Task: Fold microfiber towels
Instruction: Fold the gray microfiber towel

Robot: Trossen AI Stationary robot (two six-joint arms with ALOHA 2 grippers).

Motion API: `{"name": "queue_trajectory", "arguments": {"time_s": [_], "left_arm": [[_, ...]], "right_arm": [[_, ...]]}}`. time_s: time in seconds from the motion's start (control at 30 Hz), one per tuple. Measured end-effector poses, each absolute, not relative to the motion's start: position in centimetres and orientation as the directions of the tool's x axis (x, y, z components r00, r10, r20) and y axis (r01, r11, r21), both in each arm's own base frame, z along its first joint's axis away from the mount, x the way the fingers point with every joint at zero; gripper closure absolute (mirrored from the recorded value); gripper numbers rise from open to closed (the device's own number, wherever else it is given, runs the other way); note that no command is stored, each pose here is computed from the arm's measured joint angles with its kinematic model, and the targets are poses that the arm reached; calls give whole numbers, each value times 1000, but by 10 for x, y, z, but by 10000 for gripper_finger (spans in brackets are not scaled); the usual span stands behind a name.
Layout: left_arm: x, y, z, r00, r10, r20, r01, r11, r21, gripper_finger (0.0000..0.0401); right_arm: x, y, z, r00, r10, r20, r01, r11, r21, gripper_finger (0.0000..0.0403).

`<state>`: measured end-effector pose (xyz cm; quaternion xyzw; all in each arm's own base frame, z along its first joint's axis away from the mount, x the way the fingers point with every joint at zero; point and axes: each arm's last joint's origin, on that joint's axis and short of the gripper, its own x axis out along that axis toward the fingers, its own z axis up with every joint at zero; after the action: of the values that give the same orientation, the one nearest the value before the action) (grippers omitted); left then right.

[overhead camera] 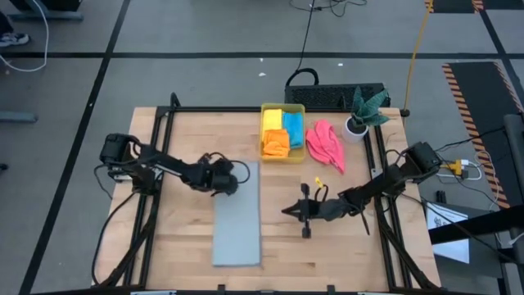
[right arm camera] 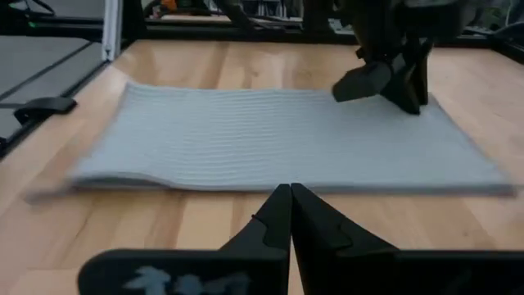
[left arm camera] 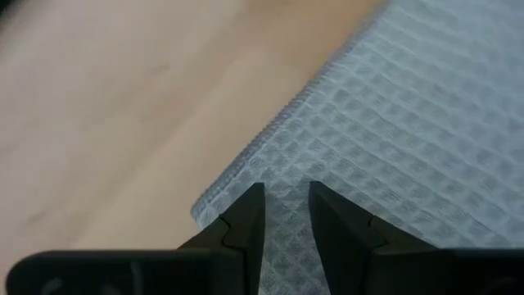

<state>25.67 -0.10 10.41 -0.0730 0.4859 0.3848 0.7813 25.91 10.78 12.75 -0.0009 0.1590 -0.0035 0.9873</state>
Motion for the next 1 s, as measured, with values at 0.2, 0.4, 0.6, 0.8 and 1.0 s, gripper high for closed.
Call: {"name": "queue_trajectory", "arguments": {"time_s": [0.2, 0.4, 0.6, 0.8, 1.0], "left_arm": [[236, 2, 104, 129, 663, -738, -697, 590, 408, 300], [226, -15, 135, 215, 689, -692, -734, 582, 351, 300], [214, -59, 161, 435, 580, -689, -662, 724, 192, 300], [206, -104, 147, 625, 371, -687, -517, 856, -8, 300], [191, -119, 110, 658, 275, -701, -520, 839, -160, 300]], "right_arm": [[261, 113, 131, 952, 9, -306, -10, 1000, 0, 403], [278, 128, 139, 926, 19, -377, -38, 998, -41, 401], [313, 150, 127, 896, 120, -427, -152, 988, -41, 382], [363, 166, 109, 880, 137, -455, -167, 986, -27, 374], [385, 165, 107, 789, 77, -610, -48, 997, 64, 383]]}}
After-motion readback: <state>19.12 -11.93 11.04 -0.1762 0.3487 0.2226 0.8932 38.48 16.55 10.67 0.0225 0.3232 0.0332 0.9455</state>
